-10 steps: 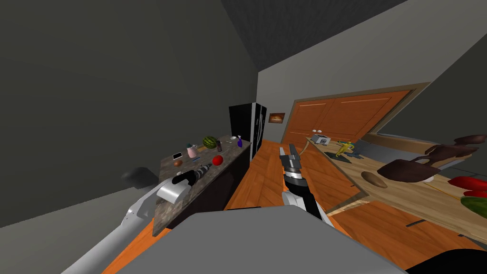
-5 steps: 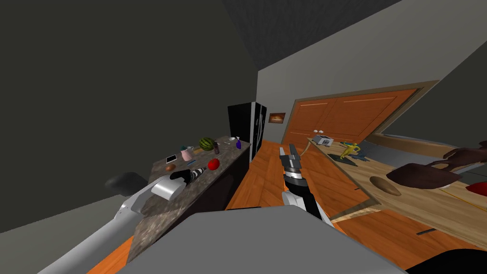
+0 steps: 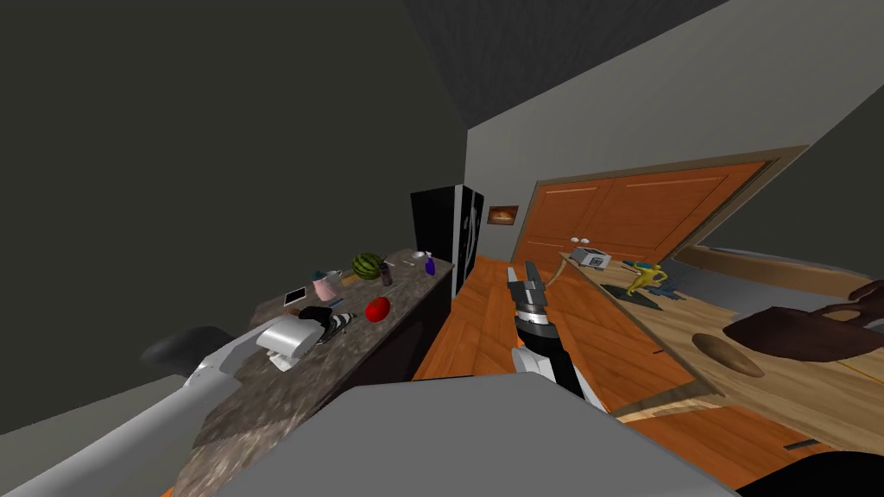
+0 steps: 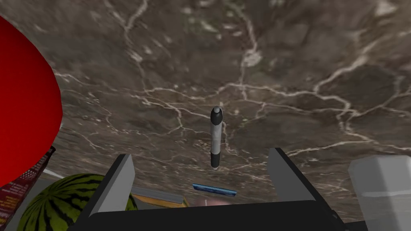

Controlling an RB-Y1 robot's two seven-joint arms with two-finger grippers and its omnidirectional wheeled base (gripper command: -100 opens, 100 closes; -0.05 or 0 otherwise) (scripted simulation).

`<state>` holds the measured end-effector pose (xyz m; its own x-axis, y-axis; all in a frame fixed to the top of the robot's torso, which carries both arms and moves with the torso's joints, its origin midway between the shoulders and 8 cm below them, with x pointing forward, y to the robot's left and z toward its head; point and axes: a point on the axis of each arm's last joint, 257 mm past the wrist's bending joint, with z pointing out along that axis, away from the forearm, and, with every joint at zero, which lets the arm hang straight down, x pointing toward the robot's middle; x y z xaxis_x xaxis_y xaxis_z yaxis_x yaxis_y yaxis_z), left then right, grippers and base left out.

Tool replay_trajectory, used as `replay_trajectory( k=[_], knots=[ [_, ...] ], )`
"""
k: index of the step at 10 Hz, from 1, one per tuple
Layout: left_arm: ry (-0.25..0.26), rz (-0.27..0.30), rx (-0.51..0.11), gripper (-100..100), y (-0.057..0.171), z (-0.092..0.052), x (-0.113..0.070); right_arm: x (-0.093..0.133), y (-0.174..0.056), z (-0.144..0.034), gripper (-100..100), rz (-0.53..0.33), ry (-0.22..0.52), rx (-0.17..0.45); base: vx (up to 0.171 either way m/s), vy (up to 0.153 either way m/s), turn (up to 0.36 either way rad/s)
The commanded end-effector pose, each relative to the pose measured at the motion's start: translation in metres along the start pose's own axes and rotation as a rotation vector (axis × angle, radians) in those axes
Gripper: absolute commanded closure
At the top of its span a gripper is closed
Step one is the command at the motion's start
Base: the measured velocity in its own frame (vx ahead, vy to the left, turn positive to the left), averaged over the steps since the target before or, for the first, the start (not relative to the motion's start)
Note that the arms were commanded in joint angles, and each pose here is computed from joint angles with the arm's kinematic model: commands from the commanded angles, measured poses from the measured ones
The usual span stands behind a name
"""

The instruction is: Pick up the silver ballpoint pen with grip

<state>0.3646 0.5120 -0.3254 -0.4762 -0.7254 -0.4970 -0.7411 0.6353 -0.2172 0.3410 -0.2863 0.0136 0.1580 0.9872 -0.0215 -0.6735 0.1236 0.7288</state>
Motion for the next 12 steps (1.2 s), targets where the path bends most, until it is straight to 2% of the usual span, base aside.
replay_trajectory(
  k=[1, 3, 4, 5, 6, 9, 11, 12],
  knots=[
    [0.014, 0.009, -0.074, -100, 0.029, -0.002, -0.007, 0.000, 0.000, 0.000, 0, 0.000, 0.000, 0.000, 0.149, -0.038, -0.011],
    [0.026, 0.016, -0.134, -100, 0.050, -0.003, -0.013, 0.000, 0.000, 0.000, 0, 0.000, 0.000, 0.000, 0.094, -0.026, -0.010],
    [0.022, 0.013, -0.114, -100, 0.040, -0.004, -0.013, 0.000, 0.000, 0.000, 0, 0.000, 0.000, 0.000, 0.032, -0.012, 0.001],
    [0.023, 0.014, -0.119, 0, 0.042, -0.004, -0.013, 0.000, 0.000, 0.000, 0, 0.000, 0.000, 0.000, 0.007, -0.002, 0.000],
    [-0.011, -0.001, -0.086, -100, 0.027, 0.007, -0.023, 0.000, 0.000, 0.000, 0, 0.000, 0.000, 0.000, -0.128, 0.084, -0.283],
    [-0.045, -0.036, -0.084, -100, 0.019, 0.010, -0.050, 0.000, 0.000, 0.000, 0, 0.000, 0.000, 0.000, -0.081, 0.057, -0.046],
    [-0.042, -0.066, -0.133, -100, 0.043, 0.016, -0.053, 0.000, 0.000, 0.000, 0, 0.000, 0.000, 0.000, 0.015, -0.015, 0.003],
    [-0.069, -0.064, -0.086, -100, 0.019, 0.024, -0.058, 0.000, 0.000, 0.000, 0, 0.000, 0.000, 0.000, -0.108, 0.073, -0.264]
  ],
)
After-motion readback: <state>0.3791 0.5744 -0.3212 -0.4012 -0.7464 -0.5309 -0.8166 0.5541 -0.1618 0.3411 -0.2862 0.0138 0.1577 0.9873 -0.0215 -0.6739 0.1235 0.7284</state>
